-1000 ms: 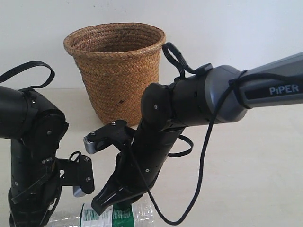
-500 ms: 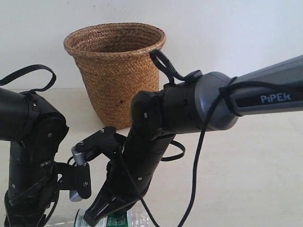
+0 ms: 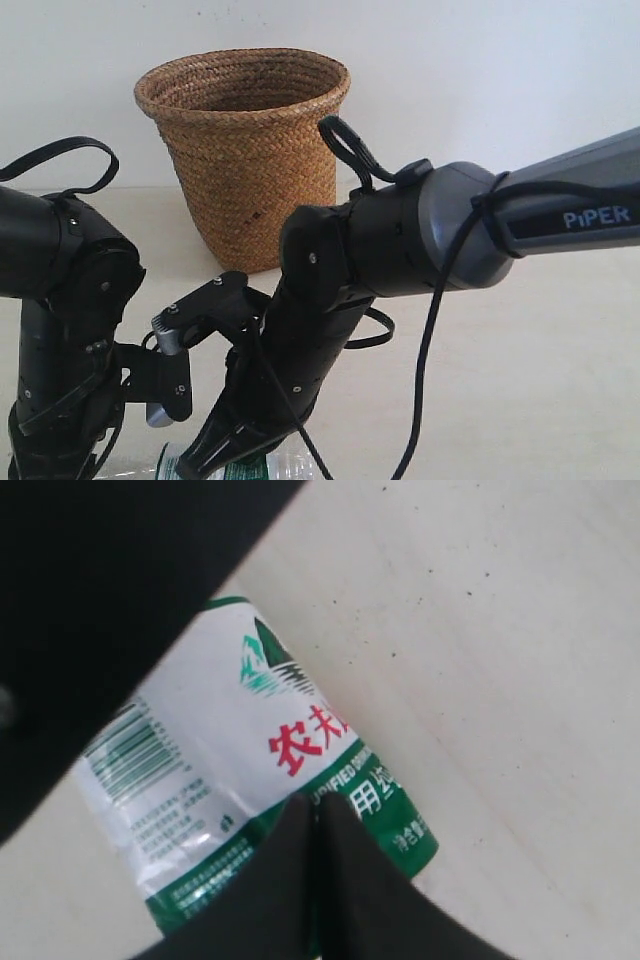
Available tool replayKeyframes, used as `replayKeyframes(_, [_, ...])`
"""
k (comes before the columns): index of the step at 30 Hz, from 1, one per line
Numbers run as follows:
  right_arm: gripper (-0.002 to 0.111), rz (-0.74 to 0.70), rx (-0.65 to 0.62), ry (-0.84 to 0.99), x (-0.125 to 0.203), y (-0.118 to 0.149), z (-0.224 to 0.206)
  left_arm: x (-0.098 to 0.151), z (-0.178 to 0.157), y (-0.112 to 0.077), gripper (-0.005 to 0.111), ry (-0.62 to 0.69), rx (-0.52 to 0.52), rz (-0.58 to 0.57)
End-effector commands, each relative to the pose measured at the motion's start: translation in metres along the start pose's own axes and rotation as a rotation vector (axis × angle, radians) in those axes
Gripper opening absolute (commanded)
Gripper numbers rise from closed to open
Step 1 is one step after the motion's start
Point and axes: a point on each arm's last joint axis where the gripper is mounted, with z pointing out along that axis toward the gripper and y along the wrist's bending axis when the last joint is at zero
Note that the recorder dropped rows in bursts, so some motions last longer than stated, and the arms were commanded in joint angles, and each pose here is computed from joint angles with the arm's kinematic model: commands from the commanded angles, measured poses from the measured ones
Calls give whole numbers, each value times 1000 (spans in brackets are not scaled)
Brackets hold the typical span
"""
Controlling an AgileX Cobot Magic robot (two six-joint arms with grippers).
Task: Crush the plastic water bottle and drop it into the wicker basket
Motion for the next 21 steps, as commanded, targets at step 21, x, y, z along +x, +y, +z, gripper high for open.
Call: replayKeyframes(21, [0,-46,-24,-20,14,26,-65,-4,-5,0,4,-45,-21,-33])
